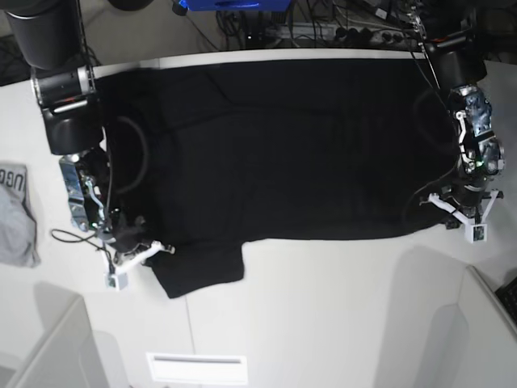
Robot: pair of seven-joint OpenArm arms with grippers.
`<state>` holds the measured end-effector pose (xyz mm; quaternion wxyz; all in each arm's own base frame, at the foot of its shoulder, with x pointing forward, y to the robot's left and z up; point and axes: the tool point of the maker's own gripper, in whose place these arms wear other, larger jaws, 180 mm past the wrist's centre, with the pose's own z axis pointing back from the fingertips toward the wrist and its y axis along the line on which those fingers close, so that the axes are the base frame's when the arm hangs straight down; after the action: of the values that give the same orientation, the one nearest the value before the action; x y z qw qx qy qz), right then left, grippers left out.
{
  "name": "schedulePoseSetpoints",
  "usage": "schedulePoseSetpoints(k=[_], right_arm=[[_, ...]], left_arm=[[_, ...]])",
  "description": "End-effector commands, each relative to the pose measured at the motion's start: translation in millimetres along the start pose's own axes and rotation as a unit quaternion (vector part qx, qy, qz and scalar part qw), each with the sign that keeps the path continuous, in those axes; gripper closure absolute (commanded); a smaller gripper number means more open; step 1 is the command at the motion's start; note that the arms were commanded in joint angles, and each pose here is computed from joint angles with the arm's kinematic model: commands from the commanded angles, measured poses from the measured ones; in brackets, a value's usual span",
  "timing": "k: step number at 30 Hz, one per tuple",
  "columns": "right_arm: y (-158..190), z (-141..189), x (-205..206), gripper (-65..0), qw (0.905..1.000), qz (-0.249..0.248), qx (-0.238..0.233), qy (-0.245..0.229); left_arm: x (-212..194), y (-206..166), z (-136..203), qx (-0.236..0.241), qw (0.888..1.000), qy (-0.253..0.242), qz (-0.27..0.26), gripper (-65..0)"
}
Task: Fold the T-shirt properly
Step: 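Lift the hem with both grippers and fold it toward the collar edge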
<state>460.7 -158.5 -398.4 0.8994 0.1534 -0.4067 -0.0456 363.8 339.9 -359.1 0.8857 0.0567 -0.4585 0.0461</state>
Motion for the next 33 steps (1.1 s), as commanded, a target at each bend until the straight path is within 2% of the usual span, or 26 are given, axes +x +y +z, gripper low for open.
schedulePoseSetpoints(k=[1, 3, 9, 14, 19, 25, 30, 33], right_arm=[[2.5, 5.4, 30.5, 0.0, 0.9992, 0.006, 0.006, -0.038], [-4.8, 10.3, 31.2, 0.0, 0.9991, 0.013, 0.001, -0.040], [-7.0, 18.1, 24.3, 0.0, 0.9989, 0.016, 0.003, -0.043], [-17.6, 29.2, 22.5, 0.0, 0.9992, -0.004, -0.002, -0.040], [-17.7, 41.8, 24.2, 0.0, 0.9988, -0.012, 0.003, -0.047], [-16.6, 49.8, 20.0, 0.0, 0.9991, -0.016, 0.007, -0.038], [-6.2, 55.9, 12.6, 0.0, 0.9992, -0.006, 0.019, -0.034], [-4.2, 58.5, 6.9, 0.0, 0.9993, -0.004, 0.022, -0.031]], left_arm=[[30.2, 2.8, 6.2, -0.007, 0.999, -0.034, 0.008, 0.0], [32.3, -6.6, 11.8, -0.032, 0.999, -0.028, 0.030, 0.0], [42.7, -22.1, 42.1, -0.055, 0.997, -0.055, 0.005, 0.0], [36.5, -37.8, 67.4, -0.077, 0.995, -0.065, -0.007, 0.0], [30.7, -19.5, 93.4, -0.061, 0.995, -0.077, 0.012, 0.0], [21.7, -20.1, 105.7, -0.059, 0.996, -0.070, -0.001, 0.0], [19.0, -1.5, 117.4, -0.034, 0.997, -0.073, 0.004, 0.0], [15.0, -4.8, 121.6, -0.042, 0.997, -0.071, 0.009, 0.0]])
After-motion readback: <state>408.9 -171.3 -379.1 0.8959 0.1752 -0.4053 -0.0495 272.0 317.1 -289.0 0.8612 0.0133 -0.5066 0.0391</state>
